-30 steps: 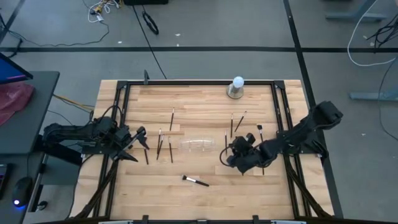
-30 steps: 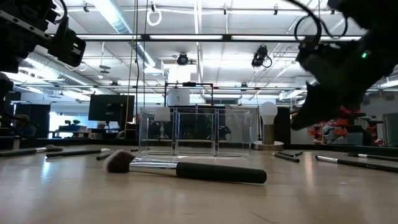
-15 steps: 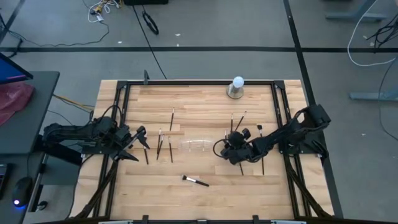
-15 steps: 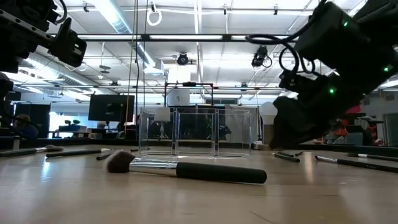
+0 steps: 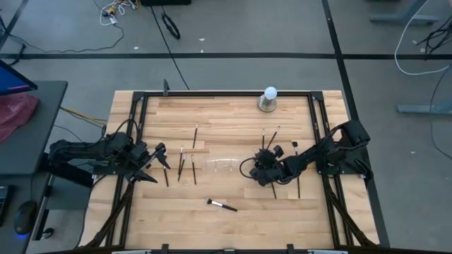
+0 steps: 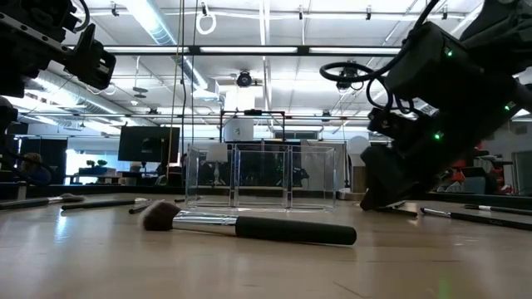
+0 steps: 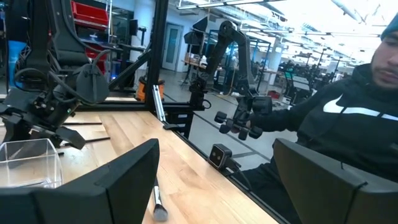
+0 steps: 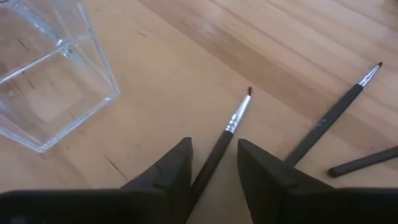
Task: Put items in baskets/containers
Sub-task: Put the liner brush into the transparent organizer
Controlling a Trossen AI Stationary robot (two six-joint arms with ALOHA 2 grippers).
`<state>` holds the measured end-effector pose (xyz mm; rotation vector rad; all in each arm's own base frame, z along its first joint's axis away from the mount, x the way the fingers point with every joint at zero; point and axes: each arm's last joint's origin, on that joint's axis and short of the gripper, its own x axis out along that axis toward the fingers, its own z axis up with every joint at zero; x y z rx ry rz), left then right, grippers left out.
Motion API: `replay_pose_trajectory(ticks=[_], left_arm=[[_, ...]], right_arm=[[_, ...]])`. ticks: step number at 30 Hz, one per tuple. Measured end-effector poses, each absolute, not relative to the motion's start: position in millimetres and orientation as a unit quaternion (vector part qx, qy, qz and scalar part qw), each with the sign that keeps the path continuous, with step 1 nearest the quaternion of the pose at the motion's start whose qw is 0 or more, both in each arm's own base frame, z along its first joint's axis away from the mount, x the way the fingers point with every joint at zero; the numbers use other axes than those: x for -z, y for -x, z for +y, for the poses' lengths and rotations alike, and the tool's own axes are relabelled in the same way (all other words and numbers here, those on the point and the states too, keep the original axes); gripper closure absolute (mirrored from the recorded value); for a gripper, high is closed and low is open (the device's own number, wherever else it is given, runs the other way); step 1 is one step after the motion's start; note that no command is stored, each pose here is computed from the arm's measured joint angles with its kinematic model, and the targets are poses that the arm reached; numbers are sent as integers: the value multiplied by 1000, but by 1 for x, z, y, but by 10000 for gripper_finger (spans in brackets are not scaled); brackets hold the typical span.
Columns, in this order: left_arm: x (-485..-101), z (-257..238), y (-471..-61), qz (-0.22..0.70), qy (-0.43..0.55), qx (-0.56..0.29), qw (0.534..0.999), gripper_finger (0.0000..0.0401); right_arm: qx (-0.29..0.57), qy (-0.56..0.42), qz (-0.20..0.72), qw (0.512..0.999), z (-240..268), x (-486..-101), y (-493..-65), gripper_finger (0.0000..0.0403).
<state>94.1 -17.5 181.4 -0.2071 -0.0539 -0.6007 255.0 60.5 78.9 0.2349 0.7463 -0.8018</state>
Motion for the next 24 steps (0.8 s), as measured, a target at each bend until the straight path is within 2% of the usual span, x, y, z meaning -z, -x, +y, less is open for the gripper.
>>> replay_pose_trajectory(ticks=[12,24], left_arm=[[-181,-17,-94,-26,102,295,950,75],[-181,-17,-94,-26,102,295,950,75]], right_arm=[[357,-105,388,843,61,-78,-253,390],[359,-85,380,848,66,-78,-250,398]])
